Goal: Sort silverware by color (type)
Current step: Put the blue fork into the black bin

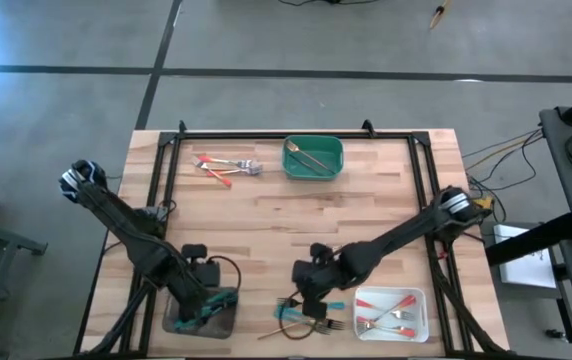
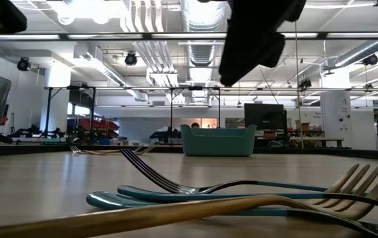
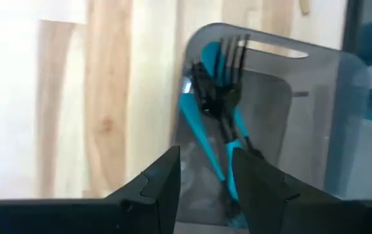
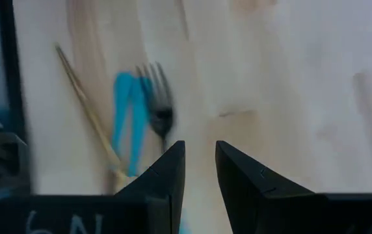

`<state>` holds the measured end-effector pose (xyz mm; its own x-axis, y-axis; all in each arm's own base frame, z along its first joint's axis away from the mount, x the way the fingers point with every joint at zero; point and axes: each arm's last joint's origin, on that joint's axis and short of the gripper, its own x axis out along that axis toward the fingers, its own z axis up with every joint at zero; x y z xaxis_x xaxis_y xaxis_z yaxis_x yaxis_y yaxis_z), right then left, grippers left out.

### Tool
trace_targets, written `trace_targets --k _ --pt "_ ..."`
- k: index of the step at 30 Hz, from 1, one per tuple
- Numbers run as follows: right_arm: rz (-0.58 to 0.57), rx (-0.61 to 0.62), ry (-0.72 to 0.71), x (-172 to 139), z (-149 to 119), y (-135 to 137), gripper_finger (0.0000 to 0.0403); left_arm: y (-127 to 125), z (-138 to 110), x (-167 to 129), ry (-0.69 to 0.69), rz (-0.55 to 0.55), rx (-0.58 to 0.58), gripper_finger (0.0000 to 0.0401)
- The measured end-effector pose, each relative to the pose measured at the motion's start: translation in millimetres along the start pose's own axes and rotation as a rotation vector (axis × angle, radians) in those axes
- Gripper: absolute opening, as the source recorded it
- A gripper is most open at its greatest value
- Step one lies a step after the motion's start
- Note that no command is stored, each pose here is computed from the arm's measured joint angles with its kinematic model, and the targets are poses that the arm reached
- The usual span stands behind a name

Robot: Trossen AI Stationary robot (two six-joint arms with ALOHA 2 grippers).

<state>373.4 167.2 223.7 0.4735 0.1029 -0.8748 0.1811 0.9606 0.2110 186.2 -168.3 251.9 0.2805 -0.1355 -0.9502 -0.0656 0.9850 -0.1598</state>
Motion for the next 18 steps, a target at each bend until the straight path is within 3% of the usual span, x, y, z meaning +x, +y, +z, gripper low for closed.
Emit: trace_targets --k 2,4,11,18 --pt "0.014 0.130 0.003 5 3 7 0.0077 2 -1 -3 -0.010 0.009 0.001 0.0121" --pt "0.031 0.175 0.017 9 4 14 0.0077 3 -1 -6 -0.028 0.005 -0.001 0.0121" --pt "0.054 -0.234 0.052 27 -7 40 0.0077 4 0 -9 -0.070 0.035 0.057 0.0121" --pt "0.002 -0.247 0.122 44 -15 39 0.0077 6 0 -9 -0.086 0.062 0.056 0.0121"
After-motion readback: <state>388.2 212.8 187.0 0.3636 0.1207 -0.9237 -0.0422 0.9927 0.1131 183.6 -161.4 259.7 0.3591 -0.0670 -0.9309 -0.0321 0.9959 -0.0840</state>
